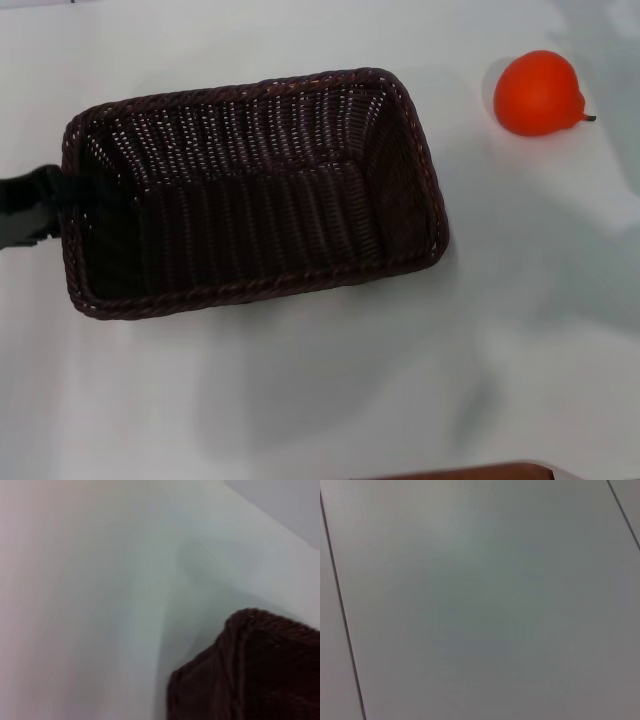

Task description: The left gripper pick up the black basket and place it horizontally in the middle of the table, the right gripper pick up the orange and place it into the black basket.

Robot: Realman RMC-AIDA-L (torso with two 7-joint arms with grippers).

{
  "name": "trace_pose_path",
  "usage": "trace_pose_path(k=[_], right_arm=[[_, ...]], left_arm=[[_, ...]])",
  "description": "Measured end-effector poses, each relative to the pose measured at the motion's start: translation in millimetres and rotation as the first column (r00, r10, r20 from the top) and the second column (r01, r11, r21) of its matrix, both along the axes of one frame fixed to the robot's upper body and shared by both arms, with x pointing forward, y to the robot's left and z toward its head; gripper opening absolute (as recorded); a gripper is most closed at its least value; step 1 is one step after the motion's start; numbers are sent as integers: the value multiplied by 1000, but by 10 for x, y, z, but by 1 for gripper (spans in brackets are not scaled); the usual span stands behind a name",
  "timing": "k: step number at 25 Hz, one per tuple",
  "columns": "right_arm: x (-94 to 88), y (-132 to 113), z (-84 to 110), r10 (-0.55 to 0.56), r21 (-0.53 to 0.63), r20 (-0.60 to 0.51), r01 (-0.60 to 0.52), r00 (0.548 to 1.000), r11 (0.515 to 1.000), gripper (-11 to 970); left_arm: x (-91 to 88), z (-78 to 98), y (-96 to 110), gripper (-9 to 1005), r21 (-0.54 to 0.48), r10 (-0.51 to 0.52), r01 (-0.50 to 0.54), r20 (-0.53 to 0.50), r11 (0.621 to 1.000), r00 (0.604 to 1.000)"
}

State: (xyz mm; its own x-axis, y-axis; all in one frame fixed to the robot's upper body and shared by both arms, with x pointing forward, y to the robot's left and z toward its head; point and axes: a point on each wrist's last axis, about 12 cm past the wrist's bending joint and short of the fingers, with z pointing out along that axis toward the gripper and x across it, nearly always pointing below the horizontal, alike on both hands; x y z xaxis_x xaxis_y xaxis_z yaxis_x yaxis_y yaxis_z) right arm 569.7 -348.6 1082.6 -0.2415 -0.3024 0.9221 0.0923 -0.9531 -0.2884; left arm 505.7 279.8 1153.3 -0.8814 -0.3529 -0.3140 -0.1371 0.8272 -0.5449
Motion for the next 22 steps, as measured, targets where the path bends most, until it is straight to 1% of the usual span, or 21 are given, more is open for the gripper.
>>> trace_pose_path(k=[1, 6, 10, 14, 17, 19, 21, 22], right_arm=[[-3, 3, -3, 0, 2, 0, 0, 1000, 1000, 911], [-34, -2, -17, -8, 7, 1, 8, 1000, 1000, 911], [-83, -27, -42, -13, 20, 0, 13, 1000, 1000, 911], [-161, -38, -60, 5, 44, 15, -5, 1000, 999, 912], [-229, -30, -85, 25, 39, 20, -26, 999, 999, 912], [-302, -17, -125, 46, 32, 16, -46, 999, 998, 912], [-377, -7, -168, 63, 29, 9, -63, 998, 998, 912], [-418, 4, -199, 72, 28, 1, -72, 997, 997, 912]], left_arm=[[-3, 13, 18, 638, -15, -6, 6, 7, 1000, 1000], [-42, 90, 184, 711, -60, -13, 16, 36, 998, 999], [-85, 160, 368, 711, -81, -10, 17, 84, 997, 996], [-136, 221, 587, 711, -123, 0, 24, 190, 992, 982], [-170, 204, 722, 711, -156, 11, 29, 253, 987, 967], [-205, 146, 819, 710, -188, 25, 35, 306, 982, 952], [-232, 77, 896, 710, -226, 45, 42, 364, 973, 930], [-244, 53, 933, 710, -243, 54, 52, 408, 969, 911]])
